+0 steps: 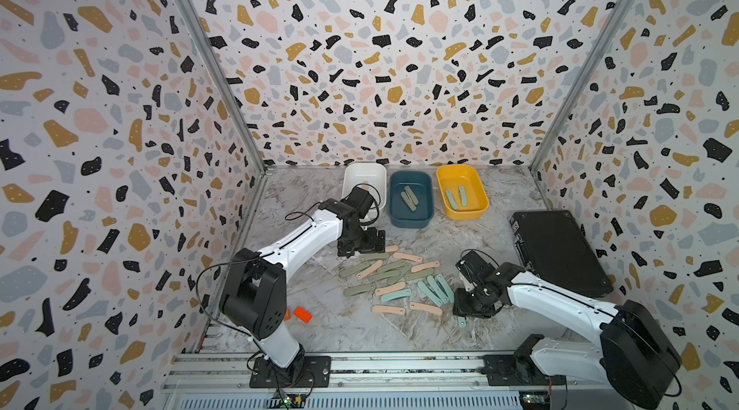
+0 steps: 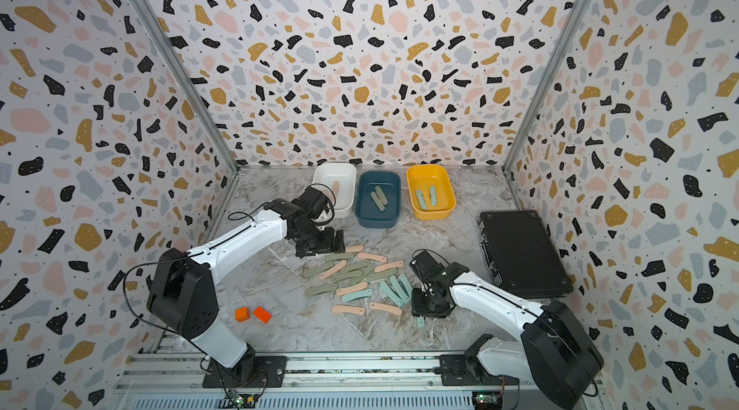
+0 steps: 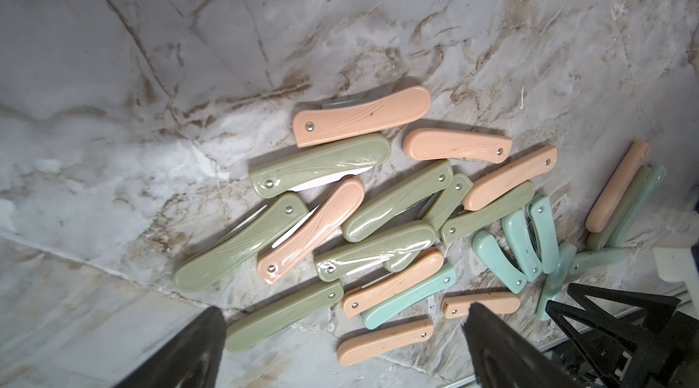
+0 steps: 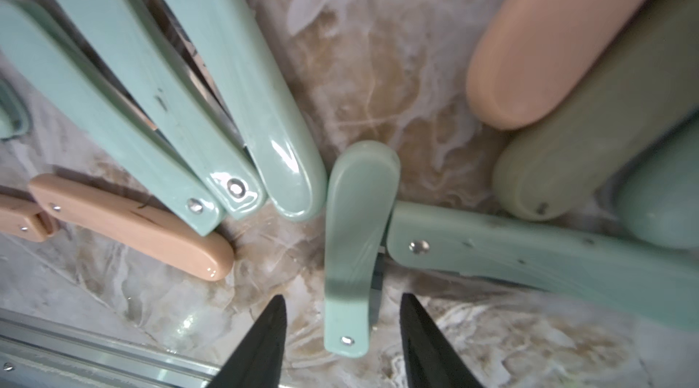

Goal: Place the fruit knives into the storage box by color
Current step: Pick up the fruit knife from the center of the board.

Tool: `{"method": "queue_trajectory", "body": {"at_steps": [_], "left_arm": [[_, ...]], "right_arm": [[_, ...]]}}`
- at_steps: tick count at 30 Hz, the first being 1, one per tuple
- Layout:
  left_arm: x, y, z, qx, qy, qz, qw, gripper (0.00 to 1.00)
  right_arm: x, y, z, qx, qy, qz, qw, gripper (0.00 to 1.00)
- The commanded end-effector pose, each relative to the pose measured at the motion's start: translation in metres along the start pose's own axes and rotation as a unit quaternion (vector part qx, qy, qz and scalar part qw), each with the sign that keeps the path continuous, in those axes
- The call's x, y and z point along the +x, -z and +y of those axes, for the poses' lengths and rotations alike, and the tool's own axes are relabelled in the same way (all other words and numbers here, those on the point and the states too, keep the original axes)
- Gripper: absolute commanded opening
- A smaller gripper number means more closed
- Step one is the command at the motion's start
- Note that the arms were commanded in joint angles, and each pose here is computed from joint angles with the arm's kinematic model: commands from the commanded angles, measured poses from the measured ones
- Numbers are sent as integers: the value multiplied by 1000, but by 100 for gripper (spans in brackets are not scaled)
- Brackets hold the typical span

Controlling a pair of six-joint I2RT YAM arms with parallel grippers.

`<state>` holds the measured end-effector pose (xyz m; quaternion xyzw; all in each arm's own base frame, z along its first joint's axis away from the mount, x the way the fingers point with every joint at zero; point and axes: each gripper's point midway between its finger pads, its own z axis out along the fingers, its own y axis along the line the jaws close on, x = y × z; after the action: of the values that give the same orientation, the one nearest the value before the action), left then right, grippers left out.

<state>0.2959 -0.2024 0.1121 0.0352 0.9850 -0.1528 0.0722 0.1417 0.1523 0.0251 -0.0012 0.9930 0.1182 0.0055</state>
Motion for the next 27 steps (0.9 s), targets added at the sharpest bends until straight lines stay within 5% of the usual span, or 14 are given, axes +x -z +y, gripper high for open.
{"method": "queue_trajectory", "body": {"at_steps": [1,8,27], "left_arm": [[2,3,-6,15,-9,-7,1000,99],[2,3,-6,16,-11,-10,1000,99],[1,14,6,4,-1,-16,1000,99]], "right_arm": [[2,-6,-9,23,-11,1,1000,47],[2,-7,-23,63,-15,2,998,32],[-27,15,-17,92,27,-43,994,25]]}}
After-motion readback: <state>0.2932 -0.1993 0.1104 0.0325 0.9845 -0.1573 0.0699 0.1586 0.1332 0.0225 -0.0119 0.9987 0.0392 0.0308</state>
